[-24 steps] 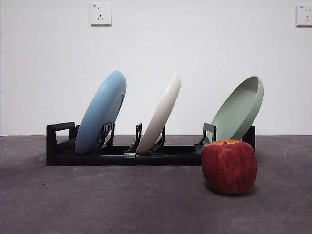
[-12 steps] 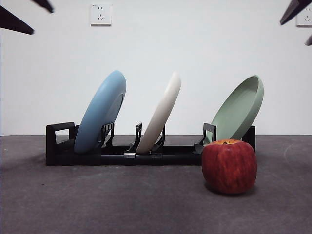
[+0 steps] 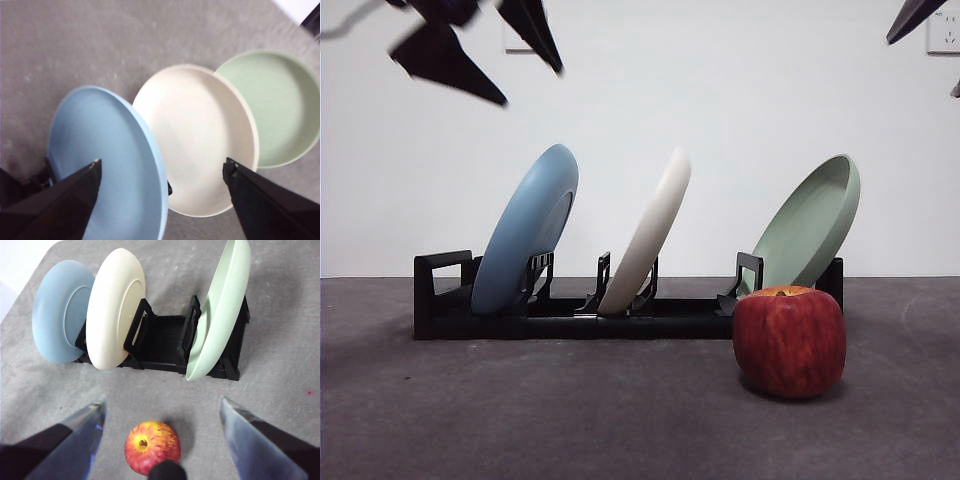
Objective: Take the blue plate from the plate rack,put the plate on the table,take the apple from the table,put the apple in the plate
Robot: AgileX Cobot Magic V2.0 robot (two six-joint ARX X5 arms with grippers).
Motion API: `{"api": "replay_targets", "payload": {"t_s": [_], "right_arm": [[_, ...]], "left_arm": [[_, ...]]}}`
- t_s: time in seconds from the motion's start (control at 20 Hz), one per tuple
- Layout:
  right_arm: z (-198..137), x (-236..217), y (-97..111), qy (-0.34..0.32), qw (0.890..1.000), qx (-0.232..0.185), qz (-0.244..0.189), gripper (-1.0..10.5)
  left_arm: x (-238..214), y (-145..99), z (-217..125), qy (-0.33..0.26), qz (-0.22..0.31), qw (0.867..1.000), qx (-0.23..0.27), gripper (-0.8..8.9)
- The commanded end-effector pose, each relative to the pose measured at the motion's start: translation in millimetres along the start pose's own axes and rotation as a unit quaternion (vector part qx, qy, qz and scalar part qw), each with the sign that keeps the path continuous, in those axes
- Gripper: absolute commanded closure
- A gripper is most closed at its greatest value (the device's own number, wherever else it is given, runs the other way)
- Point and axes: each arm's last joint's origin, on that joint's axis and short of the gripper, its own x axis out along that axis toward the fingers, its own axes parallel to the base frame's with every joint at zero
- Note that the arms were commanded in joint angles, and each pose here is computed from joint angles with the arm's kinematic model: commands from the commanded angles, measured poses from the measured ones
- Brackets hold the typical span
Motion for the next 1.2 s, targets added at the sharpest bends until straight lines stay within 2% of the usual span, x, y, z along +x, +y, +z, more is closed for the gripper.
{"api": "replay_targets", "payload": {"t_s": [0.05, 0.25, 0.4, 0.45, 0.55, 0.65, 0.9, 1.2], "right_arm": [[0.7, -0.5, 0.7, -0.002, 1.0, -0.006, 0.001, 5.7], [0.7, -0.5, 0.7, -0.002, 1.0, -0.006, 0.001, 5.7], [0.7, -0.5, 0.7, -0.002, 1.0, -0.006, 0.001, 5.7], [0.7, -0.5, 0.7, -0.002, 1.0, -0.006, 0.001, 5.7], [0.7, -0.5, 0.7, -0.002, 1.0, -0.006, 0.001, 5.7], [0.7, -0.5, 0.7, -0.002, 1.0, -0.006, 0.001, 5.7], [0.7, -0.5, 0.7, -0.002, 1.0, -0.006, 0.001, 5.7], [0.8, -0.5, 0.7, -0.003, 1.0, -0.006, 0.001, 5.7]], "left_arm": [[26.3, 1.4, -7.4, 0.027, 0.016, 0.999, 0.008, 4.04], [57.1, 6.2, -18.9, 0.062, 0.023, 0.998, 0.004, 4.04], [62.3, 4.6, -19.3, 0.059, 0.02, 0.998, 0.007, 4.11], [62.4, 4.3, -18.6, 0.055, 0.019, 0.998, 0.008, 4.73], [62.4, 4.0, -18.4, 0.055, 0.013, 0.998, 0.009, 6.96], [62.4, 3.9, -18.4, 0.055, 0.012, 0.998, 0.017, 8.29], [59.6, 2.6, -15.9, 0.045, 0.01, 0.999, 0.019, 8.22], [24.4, -11.1, 7.3, -0.021, -0.015, 0.999, 0.036, 8.22]]}}
